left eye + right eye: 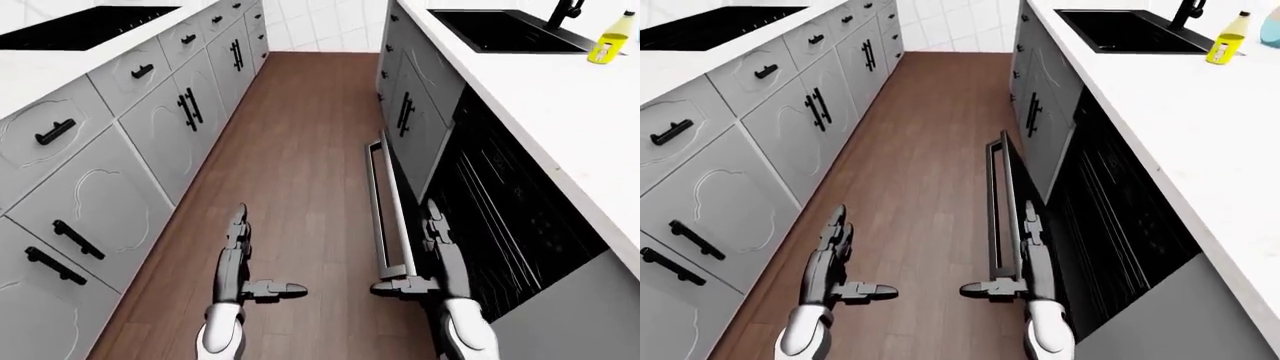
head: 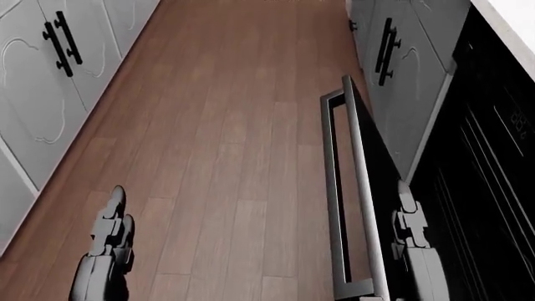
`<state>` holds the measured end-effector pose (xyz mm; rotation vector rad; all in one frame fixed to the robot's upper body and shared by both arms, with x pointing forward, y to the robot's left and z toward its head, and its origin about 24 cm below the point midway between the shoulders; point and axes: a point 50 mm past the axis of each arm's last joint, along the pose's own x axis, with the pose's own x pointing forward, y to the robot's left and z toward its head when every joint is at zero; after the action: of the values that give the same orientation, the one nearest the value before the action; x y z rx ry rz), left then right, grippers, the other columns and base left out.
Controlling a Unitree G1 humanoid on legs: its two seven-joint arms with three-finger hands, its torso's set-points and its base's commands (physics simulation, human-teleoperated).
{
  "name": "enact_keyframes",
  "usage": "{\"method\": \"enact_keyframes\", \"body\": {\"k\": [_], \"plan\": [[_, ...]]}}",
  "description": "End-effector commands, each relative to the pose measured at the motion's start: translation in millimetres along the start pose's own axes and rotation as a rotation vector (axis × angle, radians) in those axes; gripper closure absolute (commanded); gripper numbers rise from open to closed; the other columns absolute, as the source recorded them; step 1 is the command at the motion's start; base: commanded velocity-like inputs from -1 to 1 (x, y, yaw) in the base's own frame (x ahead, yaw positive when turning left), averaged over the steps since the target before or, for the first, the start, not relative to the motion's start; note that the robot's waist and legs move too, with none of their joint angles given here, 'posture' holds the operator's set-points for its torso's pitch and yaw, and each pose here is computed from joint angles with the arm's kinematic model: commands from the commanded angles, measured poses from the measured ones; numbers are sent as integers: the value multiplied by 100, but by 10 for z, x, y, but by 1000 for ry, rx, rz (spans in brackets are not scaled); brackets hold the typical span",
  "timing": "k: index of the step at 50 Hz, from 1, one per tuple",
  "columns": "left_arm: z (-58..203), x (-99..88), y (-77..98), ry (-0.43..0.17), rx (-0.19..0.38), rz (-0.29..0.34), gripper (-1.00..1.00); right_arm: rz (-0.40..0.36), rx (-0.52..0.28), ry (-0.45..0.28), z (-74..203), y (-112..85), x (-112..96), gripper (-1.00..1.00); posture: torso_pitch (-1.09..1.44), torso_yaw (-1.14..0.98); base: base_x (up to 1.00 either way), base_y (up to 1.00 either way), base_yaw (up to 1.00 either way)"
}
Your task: Close the dishwasher door
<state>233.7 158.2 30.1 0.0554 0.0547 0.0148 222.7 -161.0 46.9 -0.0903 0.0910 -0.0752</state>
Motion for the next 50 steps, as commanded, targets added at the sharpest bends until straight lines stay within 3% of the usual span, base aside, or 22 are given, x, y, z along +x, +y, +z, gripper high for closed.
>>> {"method": "enact_keyframes", "body": {"k": [1,29,37,50], "plan": [[176,35,-38,-93,-6,-13,-100,-16,-4,-91,163,-40,11,-100,0,0,11,0,0],[171,38,-43,-91,-5,-14,-100,8,-22,-110,296,29,-6,-100,0,0,5,0,0],[170,51,-32,-91,-8,-8,-100,56,-41,-119,401,210,70,-100,0,0,0,0,0],[173,66,2,-81,-36,-9,-100,184,-95,-104,404,738,271,-100,0,0,0,0,0]]}}
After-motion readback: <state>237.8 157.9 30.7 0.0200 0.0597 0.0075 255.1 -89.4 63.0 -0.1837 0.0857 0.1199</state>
